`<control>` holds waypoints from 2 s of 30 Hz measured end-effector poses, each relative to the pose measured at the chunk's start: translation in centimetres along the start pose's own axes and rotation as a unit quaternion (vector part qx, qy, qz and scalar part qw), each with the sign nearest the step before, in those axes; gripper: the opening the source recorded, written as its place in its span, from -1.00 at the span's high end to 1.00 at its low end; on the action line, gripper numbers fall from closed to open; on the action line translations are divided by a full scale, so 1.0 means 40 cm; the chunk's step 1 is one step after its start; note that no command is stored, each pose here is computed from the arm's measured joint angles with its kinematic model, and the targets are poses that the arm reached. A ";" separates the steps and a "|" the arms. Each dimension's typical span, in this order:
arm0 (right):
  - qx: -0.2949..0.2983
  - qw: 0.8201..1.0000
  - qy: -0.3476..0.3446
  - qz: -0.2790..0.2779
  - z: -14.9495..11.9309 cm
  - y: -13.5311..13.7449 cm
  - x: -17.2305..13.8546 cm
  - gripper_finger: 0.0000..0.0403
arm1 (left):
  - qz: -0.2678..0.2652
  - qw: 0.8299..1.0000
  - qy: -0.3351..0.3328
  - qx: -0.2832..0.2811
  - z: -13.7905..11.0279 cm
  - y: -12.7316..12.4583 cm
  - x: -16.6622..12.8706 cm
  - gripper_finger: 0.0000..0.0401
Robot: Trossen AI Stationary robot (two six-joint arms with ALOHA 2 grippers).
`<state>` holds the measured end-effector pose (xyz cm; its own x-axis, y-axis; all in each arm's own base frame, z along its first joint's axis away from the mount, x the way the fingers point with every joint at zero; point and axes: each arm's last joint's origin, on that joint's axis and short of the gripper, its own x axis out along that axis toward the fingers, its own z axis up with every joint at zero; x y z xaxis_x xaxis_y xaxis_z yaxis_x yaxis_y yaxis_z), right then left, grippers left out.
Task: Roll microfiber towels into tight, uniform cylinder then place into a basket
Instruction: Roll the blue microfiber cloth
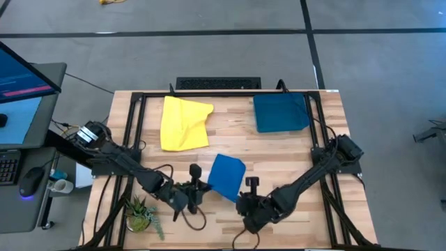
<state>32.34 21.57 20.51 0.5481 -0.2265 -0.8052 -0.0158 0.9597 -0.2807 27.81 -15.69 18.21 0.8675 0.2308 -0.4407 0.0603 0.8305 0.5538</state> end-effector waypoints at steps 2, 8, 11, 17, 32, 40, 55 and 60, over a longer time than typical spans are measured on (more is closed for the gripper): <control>0.017 1.000 0.019 -0.016 0.000 -0.027 0.014 0.98 | 0.020 0.999 0.017 -0.020 -0.009 0.019 0.015 0.97; 0.065 0.993 0.074 -0.060 -0.001 -0.109 0.051 0.98 | 0.053 0.991 0.052 -0.115 -0.039 0.090 0.068 0.97; 0.080 0.992 0.083 -0.060 0.006 -0.137 0.067 0.98 | 0.055 0.985 0.074 -0.144 -0.058 0.116 0.086 0.97; 0.124 0.985 0.111 -0.045 -0.022 -0.173 0.118 0.98 | 0.039 0.979 0.091 -0.176 -0.077 0.137 0.108 0.97; 0.149 0.981 0.118 -0.028 -0.036 -0.174 0.132 0.98 | 0.020 0.977 0.104 -0.184 -0.104 0.135 0.152 0.97; 0.168 0.979 0.113 -0.019 -0.022 -0.169 0.124 0.97 | 0.022 0.977 0.100 -0.190 -0.102 0.136 0.153 0.97; 0.182 0.971 0.149 -0.034 -0.037 -0.188 0.186 0.97 | 0.020 0.975 0.108 -0.192 -0.106 0.134 0.152 0.72; 0.165 0.974 0.150 -0.033 -0.039 -0.186 0.193 0.94 | 0.021 0.975 0.108 -0.192 -0.107 0.134 0.152 0.57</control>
<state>35.39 12.42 15.58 0.2679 -0.2810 -0.9216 0.3092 0.9310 -0.1940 31.30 -7.66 15.50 0.7379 0.3364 -0.5851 -0.1984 0.9368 0.2883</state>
